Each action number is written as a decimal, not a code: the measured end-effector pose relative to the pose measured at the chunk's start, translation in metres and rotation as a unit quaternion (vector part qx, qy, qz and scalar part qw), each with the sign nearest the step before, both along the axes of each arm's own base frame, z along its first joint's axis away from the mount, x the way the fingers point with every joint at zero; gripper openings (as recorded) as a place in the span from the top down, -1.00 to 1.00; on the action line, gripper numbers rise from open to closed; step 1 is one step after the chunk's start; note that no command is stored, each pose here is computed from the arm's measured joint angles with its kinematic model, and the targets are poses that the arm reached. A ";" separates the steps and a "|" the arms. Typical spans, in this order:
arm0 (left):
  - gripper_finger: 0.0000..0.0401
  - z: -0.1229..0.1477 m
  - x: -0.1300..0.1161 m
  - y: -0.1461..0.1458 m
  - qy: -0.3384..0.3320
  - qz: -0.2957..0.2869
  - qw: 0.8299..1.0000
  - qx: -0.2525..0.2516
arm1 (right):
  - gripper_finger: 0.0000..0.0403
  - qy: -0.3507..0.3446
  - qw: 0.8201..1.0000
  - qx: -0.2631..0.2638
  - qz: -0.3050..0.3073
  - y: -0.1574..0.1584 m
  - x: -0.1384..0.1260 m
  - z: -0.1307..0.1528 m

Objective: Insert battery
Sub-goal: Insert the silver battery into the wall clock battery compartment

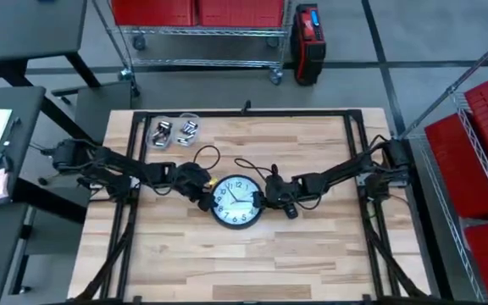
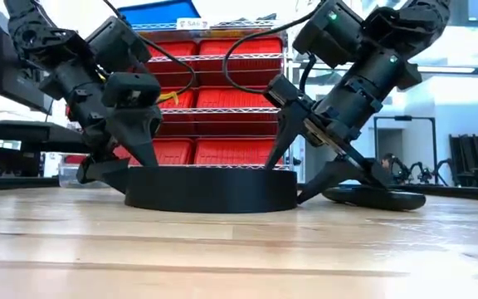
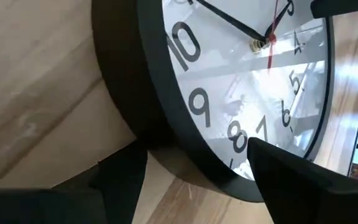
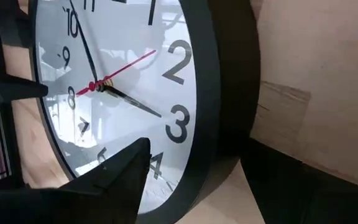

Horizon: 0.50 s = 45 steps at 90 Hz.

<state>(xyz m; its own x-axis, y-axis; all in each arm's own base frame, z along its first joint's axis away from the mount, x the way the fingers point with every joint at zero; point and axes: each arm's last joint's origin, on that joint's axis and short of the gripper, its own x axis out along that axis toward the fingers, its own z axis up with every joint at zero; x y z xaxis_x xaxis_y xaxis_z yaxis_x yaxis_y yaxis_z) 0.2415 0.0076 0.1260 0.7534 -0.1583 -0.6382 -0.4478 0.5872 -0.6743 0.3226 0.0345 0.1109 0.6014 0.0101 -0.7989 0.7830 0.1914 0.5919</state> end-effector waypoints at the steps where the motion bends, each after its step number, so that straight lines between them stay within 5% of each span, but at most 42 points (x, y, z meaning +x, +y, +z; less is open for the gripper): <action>1: -0.28 0.000 0.000 0.000 0.000 0.000 1.000 0.000 | -0.19 0.000 1.000 -0.001 0.003 0.000 0.000 0.001; 22: -0.28 0.001 0.001 0.000 -0.008 -0.014 1.000 0.013 | -0.19 -0.006 0.999 -0.031 0.044 -0.002 -0.014 0.030; 45: -0.28 0.000 0.001 0.000 -0.006 -0.019 1.000 0.017 | -0.19 0.065 0.996 -0.057 0.033 -0.006 -0.038 0.046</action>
